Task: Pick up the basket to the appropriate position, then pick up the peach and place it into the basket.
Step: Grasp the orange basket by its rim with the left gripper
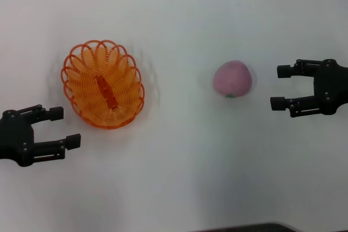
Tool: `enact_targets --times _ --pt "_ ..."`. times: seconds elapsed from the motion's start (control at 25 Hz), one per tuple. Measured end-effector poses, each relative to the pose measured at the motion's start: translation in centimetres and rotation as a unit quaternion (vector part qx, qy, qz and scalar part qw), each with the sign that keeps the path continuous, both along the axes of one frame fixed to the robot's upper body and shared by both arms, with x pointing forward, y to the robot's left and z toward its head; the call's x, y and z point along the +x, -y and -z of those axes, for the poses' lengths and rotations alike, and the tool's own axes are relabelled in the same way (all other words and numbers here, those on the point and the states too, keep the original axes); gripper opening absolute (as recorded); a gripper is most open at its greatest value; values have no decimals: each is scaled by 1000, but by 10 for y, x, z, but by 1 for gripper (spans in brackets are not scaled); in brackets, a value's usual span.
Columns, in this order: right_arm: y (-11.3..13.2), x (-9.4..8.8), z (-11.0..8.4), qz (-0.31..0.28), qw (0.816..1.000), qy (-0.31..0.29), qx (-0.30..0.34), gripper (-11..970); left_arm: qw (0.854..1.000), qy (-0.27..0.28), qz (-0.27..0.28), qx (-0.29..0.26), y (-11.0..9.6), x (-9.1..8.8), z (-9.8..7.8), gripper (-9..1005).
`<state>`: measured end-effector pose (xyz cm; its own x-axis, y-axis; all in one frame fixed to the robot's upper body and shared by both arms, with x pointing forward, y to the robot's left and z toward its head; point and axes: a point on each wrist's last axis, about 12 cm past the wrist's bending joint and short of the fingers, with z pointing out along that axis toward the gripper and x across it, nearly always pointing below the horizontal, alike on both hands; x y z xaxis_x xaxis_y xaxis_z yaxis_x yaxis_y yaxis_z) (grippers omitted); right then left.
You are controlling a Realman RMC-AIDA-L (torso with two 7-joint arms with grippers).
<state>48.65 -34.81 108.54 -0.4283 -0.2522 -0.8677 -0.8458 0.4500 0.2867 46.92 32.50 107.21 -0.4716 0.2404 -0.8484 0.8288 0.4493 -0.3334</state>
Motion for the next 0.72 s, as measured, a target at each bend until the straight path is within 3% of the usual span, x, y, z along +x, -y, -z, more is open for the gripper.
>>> enact_targets --times 0.72 --pt "-1 0 1 -4 1000 -4 -3 945 1000 -5 -2 0 -1 1 -2 854"
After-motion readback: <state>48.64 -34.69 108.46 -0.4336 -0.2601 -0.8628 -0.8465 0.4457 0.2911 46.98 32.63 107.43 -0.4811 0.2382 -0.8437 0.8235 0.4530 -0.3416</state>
